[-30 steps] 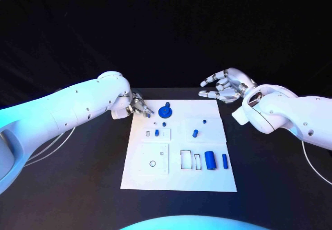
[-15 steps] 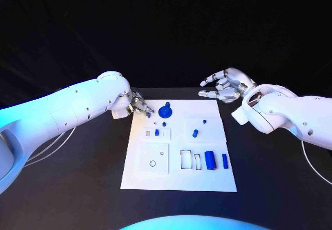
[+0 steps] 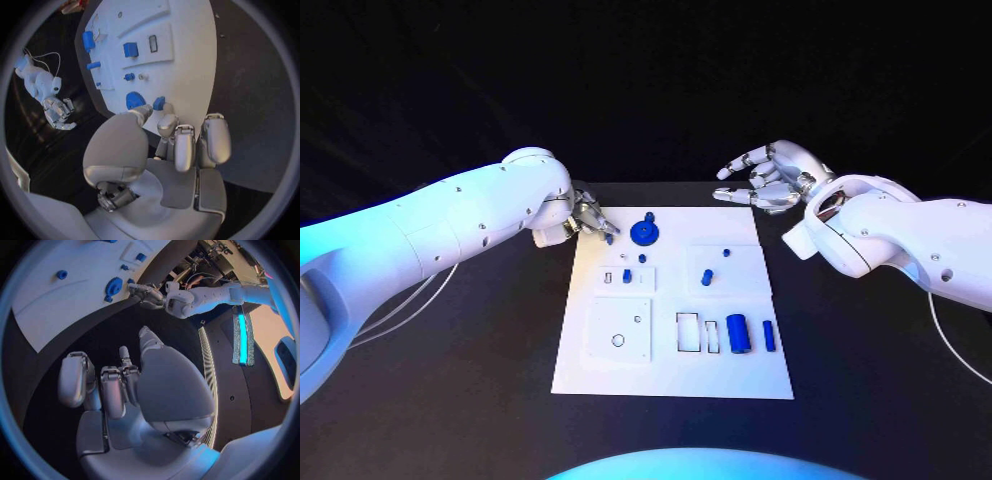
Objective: Assemble the parts on the task board
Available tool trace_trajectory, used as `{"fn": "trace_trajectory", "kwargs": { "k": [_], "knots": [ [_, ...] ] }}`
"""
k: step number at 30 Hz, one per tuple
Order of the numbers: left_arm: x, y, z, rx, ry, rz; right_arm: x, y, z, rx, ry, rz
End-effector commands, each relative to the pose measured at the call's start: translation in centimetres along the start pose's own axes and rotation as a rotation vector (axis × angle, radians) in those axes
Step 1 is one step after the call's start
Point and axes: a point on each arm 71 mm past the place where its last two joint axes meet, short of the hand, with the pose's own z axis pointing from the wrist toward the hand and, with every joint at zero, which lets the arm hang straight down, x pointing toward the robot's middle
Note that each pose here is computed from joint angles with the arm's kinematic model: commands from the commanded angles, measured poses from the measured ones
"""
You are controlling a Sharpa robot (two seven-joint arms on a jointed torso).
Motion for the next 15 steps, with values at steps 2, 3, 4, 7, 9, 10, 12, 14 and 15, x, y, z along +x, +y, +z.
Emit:
{"fn": "trace_trajectory", "kwargs": {
  "k": [2,3,4,7,9,10,12,14,15],
  "knots": [
    [0.17,-0.25,0.01,0.015,0.019,0.001,0.15,0.13,0.02,-0.014,0.014,-0.007],
    [0.18,-0.25,0.01,0.016,0.021,0.001,0.15,0.12,0.03,-0.014,0.014,-0.007],
    [0.19,-0.25,0.01,0.016,0.022,0.001,0.15,0.12,0.03,-0.014,0.014,-0.007],
    [0.2,-0.23,0.0,0.019,0.026,0.0,0.15,0.12,0.04,-0.014,0.015,-0.007],
    [0.2,-0.21,-0.01,0.02,0.027,-0.001,0.15,0.12,0.04,-0.014,0.015,-0.007],
    [0.2,-0.19,-0.01,0.021,0.027,-0.002,0.16,0.12,0.05,-0.014,0.015,-0.007],
    [0.18,-0.15,-0.03,0.022,0.026,-0.006,0.16,0.12,0.05,-0.014,0.015,-0.007],
    [0.17,-0.09,-0.07,0.025,0.025,-0.01,0.17,0.12,0.07,-0.014,0.015,-0.007],
    [0.16,-0.07,-0.08,0.026,0.024,-0.012,0.17,0.12,0.07,-0.014,0.015,-0.007]
  ]
}}
